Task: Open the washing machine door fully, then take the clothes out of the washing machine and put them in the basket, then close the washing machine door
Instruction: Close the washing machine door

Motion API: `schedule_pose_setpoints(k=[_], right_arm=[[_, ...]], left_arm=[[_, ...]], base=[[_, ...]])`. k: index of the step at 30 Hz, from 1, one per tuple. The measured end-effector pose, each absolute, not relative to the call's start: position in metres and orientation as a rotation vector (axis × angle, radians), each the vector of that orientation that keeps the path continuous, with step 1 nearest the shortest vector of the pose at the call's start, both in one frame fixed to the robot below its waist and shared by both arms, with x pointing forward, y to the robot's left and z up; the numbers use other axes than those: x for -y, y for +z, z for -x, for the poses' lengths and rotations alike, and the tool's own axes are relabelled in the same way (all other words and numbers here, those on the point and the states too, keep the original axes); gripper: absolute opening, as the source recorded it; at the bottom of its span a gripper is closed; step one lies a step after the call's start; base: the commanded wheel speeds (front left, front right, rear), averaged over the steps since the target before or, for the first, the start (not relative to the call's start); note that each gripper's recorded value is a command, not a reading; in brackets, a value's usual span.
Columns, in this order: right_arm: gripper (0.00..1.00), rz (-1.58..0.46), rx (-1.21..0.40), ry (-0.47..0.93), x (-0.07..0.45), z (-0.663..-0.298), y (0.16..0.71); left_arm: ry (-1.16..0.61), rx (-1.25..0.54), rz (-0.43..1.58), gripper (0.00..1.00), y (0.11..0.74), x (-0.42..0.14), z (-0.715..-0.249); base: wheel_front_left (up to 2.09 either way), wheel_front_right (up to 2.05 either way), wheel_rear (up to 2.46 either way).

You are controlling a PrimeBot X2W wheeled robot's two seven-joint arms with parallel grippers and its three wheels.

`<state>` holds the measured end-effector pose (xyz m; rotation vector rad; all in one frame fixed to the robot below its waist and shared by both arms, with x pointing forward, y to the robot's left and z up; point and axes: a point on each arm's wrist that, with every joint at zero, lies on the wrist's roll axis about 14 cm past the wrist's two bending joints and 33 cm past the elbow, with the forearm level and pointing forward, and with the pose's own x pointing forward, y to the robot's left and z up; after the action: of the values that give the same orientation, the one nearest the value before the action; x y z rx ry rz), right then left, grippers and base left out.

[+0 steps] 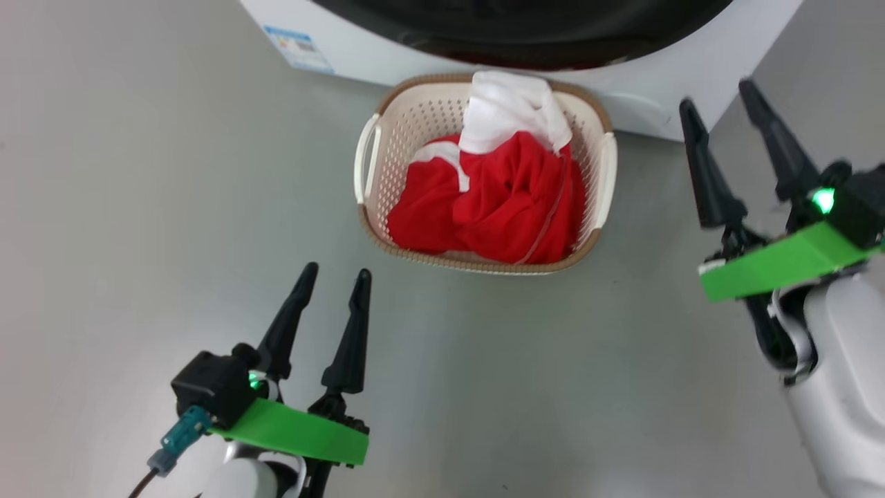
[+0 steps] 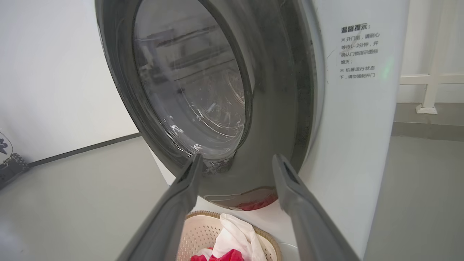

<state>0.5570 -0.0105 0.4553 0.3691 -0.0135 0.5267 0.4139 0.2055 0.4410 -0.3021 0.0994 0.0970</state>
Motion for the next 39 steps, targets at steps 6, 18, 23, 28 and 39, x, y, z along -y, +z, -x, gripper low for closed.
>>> schedule_pose_setpoints(k=[6, 18, 23, 28, 39], right_arm=[[1.00, -0.377, -0.016, 0.478, 0.027, -0.528, 0.455], [1.00, -0.373, -0.076, 0.353, 0.071, -0.475, 0.449], [1.00, -0.371, -0.080, 0.281, 0.095, -0.460, 0.449], [1.00, -0.369, -0.099, 0.225, 0.114, -0.440, 0.445], [1.00, -0.356, -0.126, 0.088, 0.158, -0.401, 0.436]], left_arm=[[0.103, -0.090, 0.282, 1.00, 0.446, -0.209, -0.403], [0.069, -0.057, 0.268, 1.00, 0.457, -0.205, -0.394], [0.054, -0.056, 0.272, 1.00, 0.457, -0.200, -0.392], [0.036, -0.055, 0.275, 1.00, 0.458, -0.194, -0.389], [0.000, -0.064, 0.270, 1.00, 0.457, -0.182, -0.382]], base=[[0.00, 0.00, 0.00], [0.00, 0.00, 0.00], [0.00, 0.00, 0.00], [0.00, 0.00, 0.00], [0.00, 0.00, 0.00]])
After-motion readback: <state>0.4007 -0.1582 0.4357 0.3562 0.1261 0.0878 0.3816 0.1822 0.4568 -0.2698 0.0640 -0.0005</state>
